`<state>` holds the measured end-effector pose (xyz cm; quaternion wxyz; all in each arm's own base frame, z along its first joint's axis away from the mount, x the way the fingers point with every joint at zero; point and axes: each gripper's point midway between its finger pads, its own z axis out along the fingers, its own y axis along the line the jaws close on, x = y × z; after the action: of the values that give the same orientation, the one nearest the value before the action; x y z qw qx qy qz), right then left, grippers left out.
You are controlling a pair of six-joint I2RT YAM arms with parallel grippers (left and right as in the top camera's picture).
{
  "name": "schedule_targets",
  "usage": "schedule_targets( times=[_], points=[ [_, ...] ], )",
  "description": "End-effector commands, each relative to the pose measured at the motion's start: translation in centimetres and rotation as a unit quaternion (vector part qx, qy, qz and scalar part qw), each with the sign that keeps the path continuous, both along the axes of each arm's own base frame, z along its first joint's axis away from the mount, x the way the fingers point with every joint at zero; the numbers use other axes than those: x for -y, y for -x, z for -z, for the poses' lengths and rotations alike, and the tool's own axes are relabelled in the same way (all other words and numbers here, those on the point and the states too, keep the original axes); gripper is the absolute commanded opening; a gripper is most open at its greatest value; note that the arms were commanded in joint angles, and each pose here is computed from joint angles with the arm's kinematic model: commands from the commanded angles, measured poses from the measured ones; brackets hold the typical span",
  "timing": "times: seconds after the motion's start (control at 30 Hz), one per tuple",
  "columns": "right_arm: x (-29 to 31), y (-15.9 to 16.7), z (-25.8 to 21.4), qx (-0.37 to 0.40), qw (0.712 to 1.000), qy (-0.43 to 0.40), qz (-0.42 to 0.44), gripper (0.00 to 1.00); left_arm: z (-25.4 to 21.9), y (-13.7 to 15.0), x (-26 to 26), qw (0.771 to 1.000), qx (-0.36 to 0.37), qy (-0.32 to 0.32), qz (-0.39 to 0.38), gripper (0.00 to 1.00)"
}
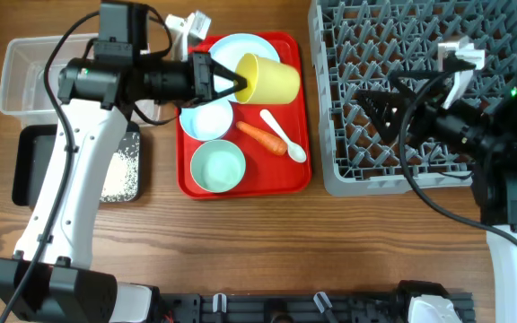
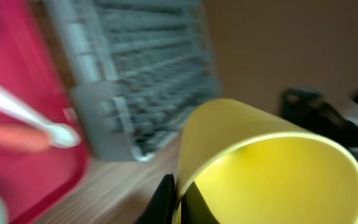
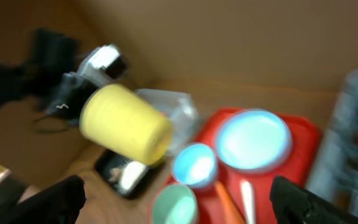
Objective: Sort waste into correct bins and load items into the dishwasher rack
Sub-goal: 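Lift the yellow cup with the left gripper toward the right gripper, grasp it with right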
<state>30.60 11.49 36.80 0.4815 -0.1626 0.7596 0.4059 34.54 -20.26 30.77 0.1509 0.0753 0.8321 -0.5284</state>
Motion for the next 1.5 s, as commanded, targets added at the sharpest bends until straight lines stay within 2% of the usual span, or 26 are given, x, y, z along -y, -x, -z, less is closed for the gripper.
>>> schedule_targets(
  times=[0.0,0.1,0.2,0.77,0.97,1.47],
  points=[
    [-2.4,1.8,-1.8,0.030,0.990,-0.044,-0.133,0.98,-4.3,2.6,1.5,0.986,0.035,0.123,0.106,0.04],
    [-3.3,1.9,-1.4,0.033,0.981,-0.055,-0.182,0.98,-5.9,3.2,1.7,0.976,0.064,0.158,0.139,0.04],
    [-4.6,2.4,-1.3,0.048,0.969,-0.061,-0.233,0.96,-6.3,3.2,2.1,0.972,0.084,0.160,0.148,0.04],
    [-9.3,4.2,-2.5,0.120,0.941,-0.050,-0.313,0.95,-6.1,4.8,4.6,0.965,0.081,0.163,0.187,0.04],
    [-9.9,4.6,-2.6,0.123,0.937,-0.051,-0.323,0.83,-6.1,5.2,5.1,0.964,0.080,0.164,0.196,0.04],
    [-9.9,4.6,-2.8,0.130,0.936,-0.050,-0.323,0.68,-6.1,5.5,5.4,0.963,0.079,0.164,0.200,0.04]
  ],
)
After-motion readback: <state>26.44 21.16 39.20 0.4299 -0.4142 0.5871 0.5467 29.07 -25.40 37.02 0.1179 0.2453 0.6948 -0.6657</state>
